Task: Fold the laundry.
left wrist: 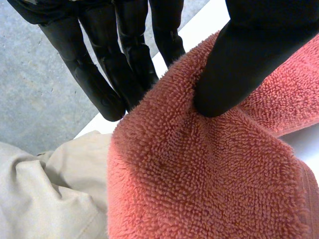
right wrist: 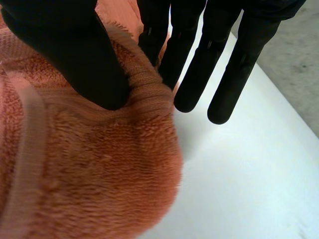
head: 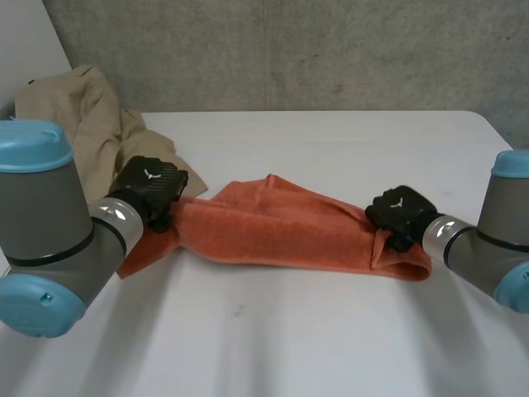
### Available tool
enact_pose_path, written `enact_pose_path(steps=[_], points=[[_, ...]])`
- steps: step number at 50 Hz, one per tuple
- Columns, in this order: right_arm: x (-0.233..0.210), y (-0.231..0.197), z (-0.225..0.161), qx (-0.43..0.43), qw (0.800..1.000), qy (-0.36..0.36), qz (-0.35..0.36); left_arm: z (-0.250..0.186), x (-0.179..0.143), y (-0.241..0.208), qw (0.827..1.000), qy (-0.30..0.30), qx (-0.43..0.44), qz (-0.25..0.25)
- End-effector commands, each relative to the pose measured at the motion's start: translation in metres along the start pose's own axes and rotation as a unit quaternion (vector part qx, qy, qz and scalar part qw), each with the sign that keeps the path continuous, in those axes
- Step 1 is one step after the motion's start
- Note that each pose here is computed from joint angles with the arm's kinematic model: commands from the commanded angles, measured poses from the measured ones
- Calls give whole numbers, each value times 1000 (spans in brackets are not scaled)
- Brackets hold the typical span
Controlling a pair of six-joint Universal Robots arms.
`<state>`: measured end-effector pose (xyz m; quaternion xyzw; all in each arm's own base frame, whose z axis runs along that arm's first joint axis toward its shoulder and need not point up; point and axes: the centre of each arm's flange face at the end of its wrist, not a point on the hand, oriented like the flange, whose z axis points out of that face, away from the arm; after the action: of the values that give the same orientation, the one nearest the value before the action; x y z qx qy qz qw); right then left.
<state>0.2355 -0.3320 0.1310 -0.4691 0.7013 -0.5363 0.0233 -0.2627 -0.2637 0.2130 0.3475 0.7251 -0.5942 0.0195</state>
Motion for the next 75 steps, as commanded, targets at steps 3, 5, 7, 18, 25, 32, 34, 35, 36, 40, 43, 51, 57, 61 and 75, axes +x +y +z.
enact_pose_path(steps=[3,5,7,18,25,32,34,35,36,40,43,51,57,61,75], points=[[55,-46,-32,44,995,88,35,-28,-14,-18,1000,-4,-3,-6],[65,-54,-42,42,994,96,37,-34,-17,-21,1000,-4,-6,-5],[79,-52,-51,12,994,96,52,-42,-21,-24,1000,0,-15,-1],[73,-29,-56,-133,990,-1,54,-8,-28,2,998,9,-61,28],[137,-75,-33,68,976,162,128,31,-82,-57,991,-113,65,16],[213,-128,-47,320,887,263,203,2,-146,-160,930,-233,276,-66],[232,-140,-56,398,846,273,227,-7,-156,-177,910,-246,321,-90],[236,-144,-59,421,833,271,235,-8,-157,-179,907,-246,328,-96],[238,-145,-60,433,826,268,242,-9,-157,-181,904,-245,335,-103],[230,-134,-54,428,826,240,279,-1,-146,-164,920,-219,301,-119],[212,-110,-38,384,853,206,285,15,-126,-129,946,-185,238,-123],[164,1,9,238,907,112,330,59,-58,-9,989,-94,48,-107],[129,59,23,152,926,55,341,74,-23,48,995,-46,-40,-83],[111,70,19,97,947,28,306,71,-14,55,995,-28,-66,-74],[118,34,-24,25,986,13,165,28,-20,11,999,-19,-26,-39]])
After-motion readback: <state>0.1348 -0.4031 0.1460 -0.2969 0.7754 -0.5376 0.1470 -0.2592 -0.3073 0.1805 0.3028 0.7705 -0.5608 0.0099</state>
